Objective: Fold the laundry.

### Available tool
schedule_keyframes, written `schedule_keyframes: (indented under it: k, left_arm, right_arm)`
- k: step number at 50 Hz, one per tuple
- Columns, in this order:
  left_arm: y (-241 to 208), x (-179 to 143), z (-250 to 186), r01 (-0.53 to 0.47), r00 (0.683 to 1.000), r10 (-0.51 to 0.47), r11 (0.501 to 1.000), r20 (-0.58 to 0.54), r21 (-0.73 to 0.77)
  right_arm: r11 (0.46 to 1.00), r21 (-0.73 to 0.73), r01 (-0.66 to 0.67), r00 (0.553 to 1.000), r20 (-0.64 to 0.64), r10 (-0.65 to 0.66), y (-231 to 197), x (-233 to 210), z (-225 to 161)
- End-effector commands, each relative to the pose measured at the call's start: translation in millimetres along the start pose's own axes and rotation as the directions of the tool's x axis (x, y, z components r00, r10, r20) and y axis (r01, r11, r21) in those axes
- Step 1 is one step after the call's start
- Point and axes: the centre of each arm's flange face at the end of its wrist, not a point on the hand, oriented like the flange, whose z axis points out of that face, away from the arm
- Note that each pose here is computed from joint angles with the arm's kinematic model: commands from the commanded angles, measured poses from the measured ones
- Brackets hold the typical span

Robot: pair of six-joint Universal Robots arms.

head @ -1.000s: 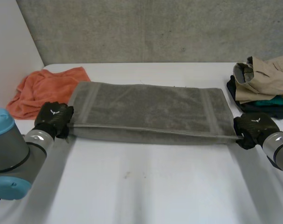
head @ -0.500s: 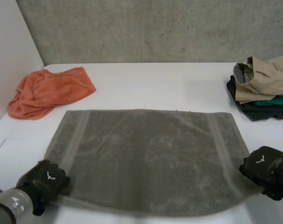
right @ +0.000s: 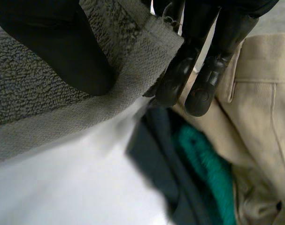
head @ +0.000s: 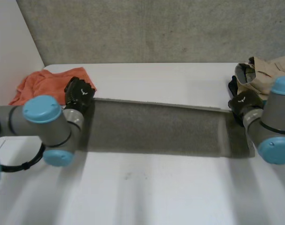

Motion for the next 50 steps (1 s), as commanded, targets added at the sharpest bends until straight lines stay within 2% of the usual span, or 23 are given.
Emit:
schedule_keyframes:
  k: [1,7,11,19,23,28,34,50]
  left_arm:
    - [-3.9,19.3,19.9,0.006,1.0,-0.006,0.999,0.005,0.043]
    - [-30.7,26.0,11.8,0.019,1.0,-0.021,0.993,0.012,0.118]
    - [-37.4,21.7,2.1,0.019,1.0,-0.021,0.993,0.016,0.118]
    - [-42.7,-0.4,-44.1,0.035,0.999,-0.033,0.995,-0.023,0.091]
    - [-45.5,-5.7,-73.2,0.101,0.994,-0.096,0.991,-0.059,0.083]
    - [-48.9,-14.6,-97.8,0.248,0.967,-0.243,0.966,-0.079,0.071]
    - [-47.1,-18.3,-101.9,0.34,0.939,-0.335,0.939,-0.082,0.058]
    - [-45.2,-16.2,-103.3,0.351,0.934,-0.346,0.935,-0.088,0.044]
  right_arm:
    - [1.0,0.016,0.011,0.998,-0.056,-0.01,-4.6,-9.1,33.8]
    - [1.0,0.019,-0.014,0.996,-0.093,0.015,-17.7,-4.8,24.9]
    - [0.995,0.053,-0.083,0.991,-0.099,0.088,-28.8,8.2,5.7]
    - [0.95,0.161,-0.267,0.963,0.073,0.258,-44.0,20.1,-49.9]
    - [0.936,0.088,-0.34,0.936,0.128,0.328,-20.2,32.5,-68.0]
    - [0.918,-0.053,-0.394,0.895,0.204,0.396,14.5,27.3,-82.9]
    - [0.912,-0.065,-0.405,0.886,0.217,0.409,27.9,18.6,-82.2]
    - [0.926,-0.062,-0.373,0.901,0.215,0.377,53.6,-6.4,-47.1]
